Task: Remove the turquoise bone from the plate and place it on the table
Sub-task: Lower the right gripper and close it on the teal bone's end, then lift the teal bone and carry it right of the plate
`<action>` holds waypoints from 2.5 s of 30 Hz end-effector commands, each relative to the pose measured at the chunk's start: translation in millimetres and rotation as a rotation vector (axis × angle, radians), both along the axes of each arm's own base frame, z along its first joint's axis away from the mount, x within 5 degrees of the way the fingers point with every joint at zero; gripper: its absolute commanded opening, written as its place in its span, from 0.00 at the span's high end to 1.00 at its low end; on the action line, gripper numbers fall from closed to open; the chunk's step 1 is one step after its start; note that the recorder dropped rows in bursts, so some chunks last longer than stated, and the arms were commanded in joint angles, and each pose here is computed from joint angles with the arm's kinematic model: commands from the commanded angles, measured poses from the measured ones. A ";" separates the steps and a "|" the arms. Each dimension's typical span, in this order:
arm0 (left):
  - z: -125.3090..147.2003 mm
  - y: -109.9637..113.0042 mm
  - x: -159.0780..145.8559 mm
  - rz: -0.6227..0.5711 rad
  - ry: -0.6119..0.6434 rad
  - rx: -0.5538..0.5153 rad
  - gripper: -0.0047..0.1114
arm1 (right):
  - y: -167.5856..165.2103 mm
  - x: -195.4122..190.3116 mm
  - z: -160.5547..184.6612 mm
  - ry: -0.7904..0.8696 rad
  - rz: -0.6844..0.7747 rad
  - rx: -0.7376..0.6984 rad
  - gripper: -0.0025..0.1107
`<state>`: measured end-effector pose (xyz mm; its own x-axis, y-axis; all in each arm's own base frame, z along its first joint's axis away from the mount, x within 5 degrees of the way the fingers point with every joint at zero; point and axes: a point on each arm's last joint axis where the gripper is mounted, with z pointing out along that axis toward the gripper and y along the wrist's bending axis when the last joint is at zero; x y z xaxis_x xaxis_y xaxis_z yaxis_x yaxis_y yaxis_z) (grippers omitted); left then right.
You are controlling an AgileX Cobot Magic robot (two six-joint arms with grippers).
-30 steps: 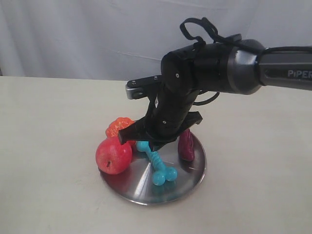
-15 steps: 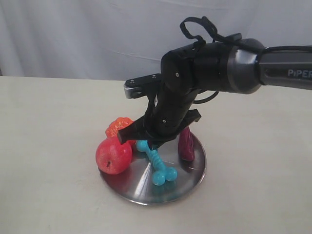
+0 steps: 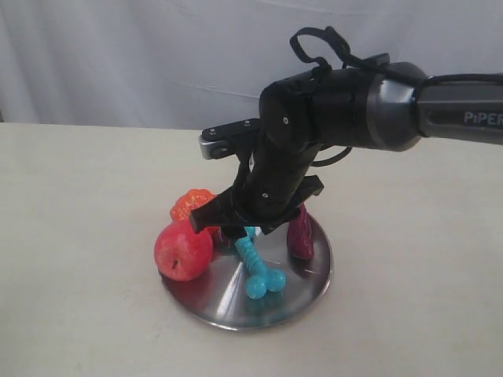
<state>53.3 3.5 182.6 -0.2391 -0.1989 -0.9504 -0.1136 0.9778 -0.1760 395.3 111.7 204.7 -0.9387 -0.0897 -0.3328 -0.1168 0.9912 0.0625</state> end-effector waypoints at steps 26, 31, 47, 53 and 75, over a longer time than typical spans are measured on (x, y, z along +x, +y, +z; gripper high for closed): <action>-0.3 -0.2 0.1 -0.005 -0.004 0.000 0.96 | -3.1 24.3 -62.7 -0.028 0.075 -0.119 0.48; -0.3 -0.2 0.1 -0.005 -0.004 0.000 0.96 | -3.0 24.8 -75.1 -0.001 0.068 -0.122 0.48; -0.3 -0.2 0.1 -0.005 -0.004 0.000 0.96 | -2.3 26.5 -83.7 0.002 0.019 -0.103 0.98; -0.3 -0.2 0.1 -0.005 -0.004 0.000 0.96 | -2.3 26.5 -82.8 0.000 0.019 -0.102 0.98; -0.3 -0.2 0.1 -0.005 -0.004 0.000 0.96 | -3.0 15.9 40.1 -0.011 -0.040 -0.062 0.98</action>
